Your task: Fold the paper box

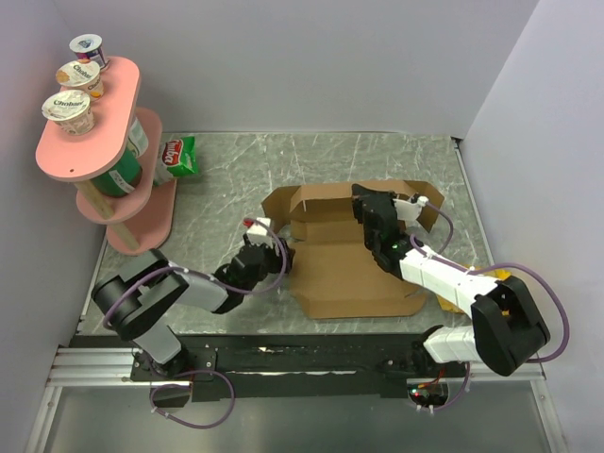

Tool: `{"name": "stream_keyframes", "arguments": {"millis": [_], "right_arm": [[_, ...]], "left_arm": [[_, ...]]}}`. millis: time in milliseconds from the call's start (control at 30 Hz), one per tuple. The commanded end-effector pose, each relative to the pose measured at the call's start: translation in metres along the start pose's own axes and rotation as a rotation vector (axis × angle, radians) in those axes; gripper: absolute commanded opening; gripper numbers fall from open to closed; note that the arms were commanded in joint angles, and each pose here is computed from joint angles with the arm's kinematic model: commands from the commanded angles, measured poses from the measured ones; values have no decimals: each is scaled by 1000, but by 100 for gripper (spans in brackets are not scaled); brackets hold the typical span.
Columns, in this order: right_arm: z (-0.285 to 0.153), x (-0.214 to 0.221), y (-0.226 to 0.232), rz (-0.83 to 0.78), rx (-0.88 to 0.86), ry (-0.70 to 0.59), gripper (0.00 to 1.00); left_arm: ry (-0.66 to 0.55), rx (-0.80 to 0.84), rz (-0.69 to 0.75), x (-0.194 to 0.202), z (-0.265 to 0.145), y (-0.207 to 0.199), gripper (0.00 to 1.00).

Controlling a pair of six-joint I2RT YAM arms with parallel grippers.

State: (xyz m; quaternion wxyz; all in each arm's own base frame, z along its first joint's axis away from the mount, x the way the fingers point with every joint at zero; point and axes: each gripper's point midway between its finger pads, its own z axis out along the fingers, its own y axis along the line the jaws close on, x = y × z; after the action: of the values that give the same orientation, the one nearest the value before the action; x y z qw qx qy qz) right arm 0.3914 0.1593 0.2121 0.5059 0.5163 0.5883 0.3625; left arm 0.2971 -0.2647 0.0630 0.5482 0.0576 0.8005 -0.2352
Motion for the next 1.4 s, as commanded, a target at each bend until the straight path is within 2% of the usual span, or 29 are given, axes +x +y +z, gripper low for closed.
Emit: {"name": "stream_keyframes", "arguments": {"millis": [0,100,133,233,433,633,700,833,900,1067,1167,1267,1367], "right_arm": [[-8,-10,-16,-55,36,-32,0],[-9,-8,-17,-52,34,-25,0],[-9,-7,-16,-48,29,-22,0],[-9,-4,-15,-50,20,-11,0],[-10,0,-16,-50,11,4,0],[-9,5,-14,-50,-3,20,0],[-8,6,-13,-51,-4,26,0],[-8,9,-10,-49,-15,39,0],[-8,10,-11,-60,-12,39,0],[-7,13,-17,-74,6,37,0],[-7,17,-20,-72,15,42,0],[-7,18,-22,-74,22,42,0],[-7,17,-27,-76,38,34,0]], "left_arm": [[-21,158,-123,-31,17,-29,67],[-26,162,-143,-38,29,-33,66],[8,168,-163,-29,34,-31,65],[13,182,-225,-29,47,-26,60],[65,137,-254,-15,68,-18,51],[71,107,-274,-13,83,-16,55],[74,89,-285,-12,87,-14,53],[117,41,-302,-1,94,-8,44],[119,30,-316,2,93,-8,33],[122,-55,-248,1,95,-17,16],[110,-142,-185,-3,95,-24,12],[95,-204,-128,-5,94,-32,12],[109,-221,-127,0,97,-37,10]]}}
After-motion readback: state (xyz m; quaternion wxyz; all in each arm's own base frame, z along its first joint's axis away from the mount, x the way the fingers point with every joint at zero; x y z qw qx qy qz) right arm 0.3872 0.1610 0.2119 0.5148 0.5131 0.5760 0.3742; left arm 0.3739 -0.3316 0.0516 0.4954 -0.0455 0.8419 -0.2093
